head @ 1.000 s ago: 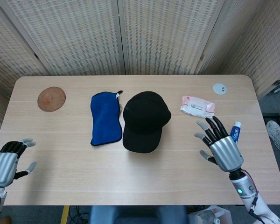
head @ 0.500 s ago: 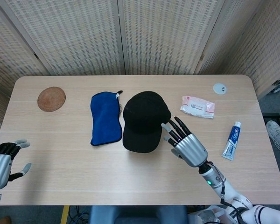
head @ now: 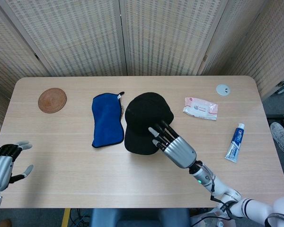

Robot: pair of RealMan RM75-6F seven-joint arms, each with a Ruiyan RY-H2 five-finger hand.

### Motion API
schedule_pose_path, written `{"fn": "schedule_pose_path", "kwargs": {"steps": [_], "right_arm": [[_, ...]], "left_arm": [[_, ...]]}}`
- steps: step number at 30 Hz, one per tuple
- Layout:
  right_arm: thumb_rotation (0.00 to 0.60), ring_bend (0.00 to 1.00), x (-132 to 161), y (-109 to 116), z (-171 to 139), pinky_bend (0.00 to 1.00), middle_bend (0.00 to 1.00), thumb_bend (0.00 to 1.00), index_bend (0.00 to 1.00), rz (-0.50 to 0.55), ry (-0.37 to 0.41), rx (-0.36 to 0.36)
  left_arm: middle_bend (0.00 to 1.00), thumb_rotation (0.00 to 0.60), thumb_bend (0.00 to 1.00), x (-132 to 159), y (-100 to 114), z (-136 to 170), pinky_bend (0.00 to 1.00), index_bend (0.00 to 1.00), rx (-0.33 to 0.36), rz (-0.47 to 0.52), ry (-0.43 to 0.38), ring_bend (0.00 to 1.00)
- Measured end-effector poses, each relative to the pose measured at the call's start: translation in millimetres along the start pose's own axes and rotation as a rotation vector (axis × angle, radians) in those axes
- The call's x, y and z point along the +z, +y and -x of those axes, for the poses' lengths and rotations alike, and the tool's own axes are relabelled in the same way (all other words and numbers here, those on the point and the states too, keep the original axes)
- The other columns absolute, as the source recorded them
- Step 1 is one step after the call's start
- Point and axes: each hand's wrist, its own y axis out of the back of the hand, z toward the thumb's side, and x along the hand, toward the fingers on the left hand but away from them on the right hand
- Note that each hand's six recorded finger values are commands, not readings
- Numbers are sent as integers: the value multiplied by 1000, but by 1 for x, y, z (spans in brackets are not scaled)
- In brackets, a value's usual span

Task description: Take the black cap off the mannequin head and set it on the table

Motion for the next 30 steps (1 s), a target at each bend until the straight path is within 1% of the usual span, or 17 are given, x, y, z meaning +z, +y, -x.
{"fn": "schedule_pose_path", "kwargs": {"steps": [3,12,16,18,19,23,26,30], "right_arm": [[600,5,5,-6,4,0,165,0,424,-1,17,-5],[600,6,13,-15,17,0,191,10,424,-5,50,-42],[600,18,14,-15,21,0,220,110,424,5,60,-68],[600,36,14,-15,22,0,241,149,443,3,67,-77],[600,46,14,-15,23,0,253,170,461,1,73,-82],[600,106,14,-16,23,0,331,314,600,-1,100,-100],[600,118,13,-18,23,0,347,352,644,1,115,-109],[600,123,13,-21,26,0,353,384,666,2,126,-118]], "left_arm": [[256,600,218,0,0,0,181,303,-21,14,-6,246],[256,600,218,0,0,1,181,303,-42,33,-12,246],[256,600,218,0,1,2,181,303,-48,41,-14,246],[256,600,218,0,2,2,181,303,-48,44,-14,246],[256,600,218,0,2,2,181,303,-48,45,-14,246],[256,600,218,0,0,1,181,304,-56,49,-18,246],[256,600,218,2,-1,0,181,304,-64,55,-26,246],[256,600,218,3,-1,-1,181,304,-70,65,-34,247]]}}
